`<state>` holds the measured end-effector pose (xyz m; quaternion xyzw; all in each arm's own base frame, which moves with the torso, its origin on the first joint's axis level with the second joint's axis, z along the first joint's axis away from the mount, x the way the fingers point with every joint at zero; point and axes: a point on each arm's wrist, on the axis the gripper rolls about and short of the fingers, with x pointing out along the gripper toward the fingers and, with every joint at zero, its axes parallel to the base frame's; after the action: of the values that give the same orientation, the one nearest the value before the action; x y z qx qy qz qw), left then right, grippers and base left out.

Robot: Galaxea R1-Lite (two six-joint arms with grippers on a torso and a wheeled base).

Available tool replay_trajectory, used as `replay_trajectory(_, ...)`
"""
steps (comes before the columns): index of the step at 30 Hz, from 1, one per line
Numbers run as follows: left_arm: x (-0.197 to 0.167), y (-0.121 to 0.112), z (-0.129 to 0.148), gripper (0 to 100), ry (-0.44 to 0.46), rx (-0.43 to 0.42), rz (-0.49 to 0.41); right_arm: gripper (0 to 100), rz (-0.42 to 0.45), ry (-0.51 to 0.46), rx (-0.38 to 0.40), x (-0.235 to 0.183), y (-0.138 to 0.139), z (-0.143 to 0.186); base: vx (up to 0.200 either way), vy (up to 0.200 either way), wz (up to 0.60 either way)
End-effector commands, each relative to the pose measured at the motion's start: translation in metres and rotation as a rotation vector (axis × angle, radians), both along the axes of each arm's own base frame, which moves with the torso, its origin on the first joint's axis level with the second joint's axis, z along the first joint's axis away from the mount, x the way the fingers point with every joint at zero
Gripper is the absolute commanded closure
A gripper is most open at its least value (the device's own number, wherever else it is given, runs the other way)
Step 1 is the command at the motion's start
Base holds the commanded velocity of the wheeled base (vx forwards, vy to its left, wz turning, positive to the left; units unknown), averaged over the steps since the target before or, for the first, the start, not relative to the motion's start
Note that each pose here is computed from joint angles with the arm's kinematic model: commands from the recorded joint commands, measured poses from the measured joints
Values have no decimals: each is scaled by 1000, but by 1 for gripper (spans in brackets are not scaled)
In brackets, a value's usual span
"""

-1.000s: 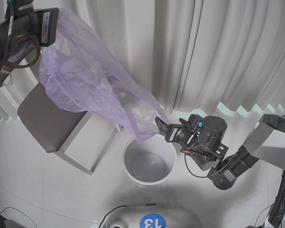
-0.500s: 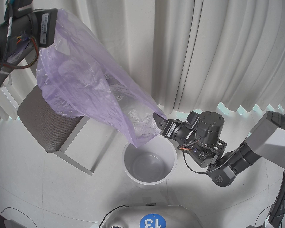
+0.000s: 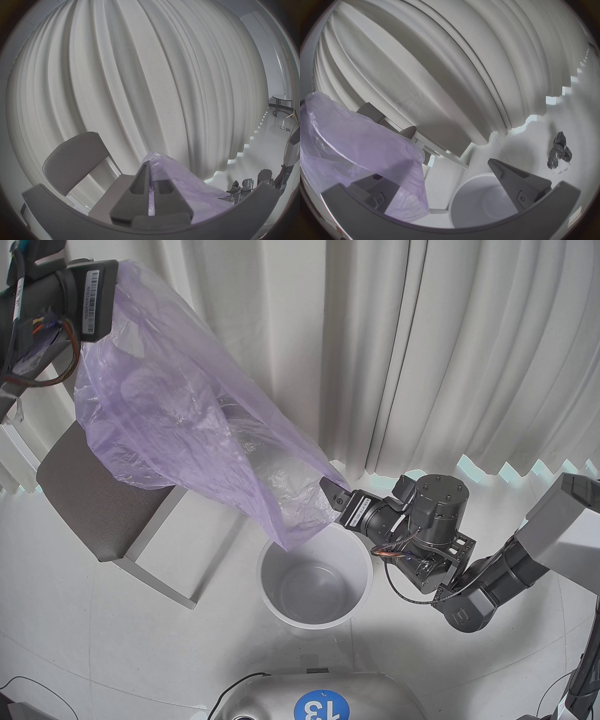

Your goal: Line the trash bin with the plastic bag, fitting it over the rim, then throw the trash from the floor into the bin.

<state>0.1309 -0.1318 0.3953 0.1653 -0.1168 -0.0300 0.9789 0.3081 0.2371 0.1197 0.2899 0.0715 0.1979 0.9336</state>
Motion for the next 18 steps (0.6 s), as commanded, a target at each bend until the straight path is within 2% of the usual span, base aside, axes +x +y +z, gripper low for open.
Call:
replay_trajectory(1,0,0,0,100,1,1,0,0,19,14,21,-2,1,1,0,0,0)
replay_trajectory(8,1,-2,-1,100,2,2,0,0,63,93,94,-4,1,3,0,0,0)
replay_trajectory(18,3,-4,-2,100,5,5,0,0,66,103,105,-3,2,2,0,0,0)
